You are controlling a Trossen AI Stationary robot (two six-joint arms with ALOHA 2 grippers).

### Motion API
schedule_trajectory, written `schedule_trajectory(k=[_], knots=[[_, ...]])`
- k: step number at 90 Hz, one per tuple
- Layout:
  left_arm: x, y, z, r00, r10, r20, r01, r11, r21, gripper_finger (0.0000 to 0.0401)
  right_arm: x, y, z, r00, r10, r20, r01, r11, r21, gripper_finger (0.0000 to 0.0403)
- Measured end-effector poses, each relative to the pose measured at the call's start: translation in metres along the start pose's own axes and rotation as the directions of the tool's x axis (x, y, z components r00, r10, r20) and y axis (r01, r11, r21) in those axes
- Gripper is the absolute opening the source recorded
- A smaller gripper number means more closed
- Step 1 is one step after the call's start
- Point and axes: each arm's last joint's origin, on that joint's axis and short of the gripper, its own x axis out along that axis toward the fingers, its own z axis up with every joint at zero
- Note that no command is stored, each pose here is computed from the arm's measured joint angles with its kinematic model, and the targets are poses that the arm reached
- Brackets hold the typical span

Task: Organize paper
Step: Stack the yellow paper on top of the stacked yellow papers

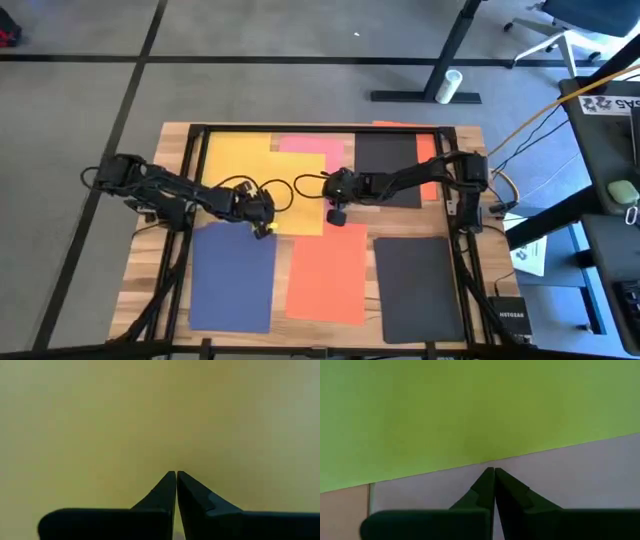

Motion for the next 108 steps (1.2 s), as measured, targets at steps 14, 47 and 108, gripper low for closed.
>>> schedule_trajectory(k=[14, 47, 108], knots=[[0.004, 0.004, -0.008, 0.999, 0.02, -0.024, -0.021, 0.999, -0.044, 0.0, 0.0, 0.0, 0.0, 1.0, 0.001, -0.002, -0.001, 1.0, 0.0, 0.0], [-0.009, 0.014, -0.01, 0.998, 0.06, -0.025, -0.063, 0.988, -0.142, 0.0, 0.0, 0.0, -0.002, 1.0, 0.002, -0.022, -0.002, 1.0, -0.001, 0.0], [-0.036, -0.012, 0.05, 0.822, -0.383, 0.421, 0.352, 0.923, 0.152, 0.0, -0.001, 0.0, 0.005, 0.998, 0.028, 0.052, -0.024, 0.997, -0.068, 0.0]])
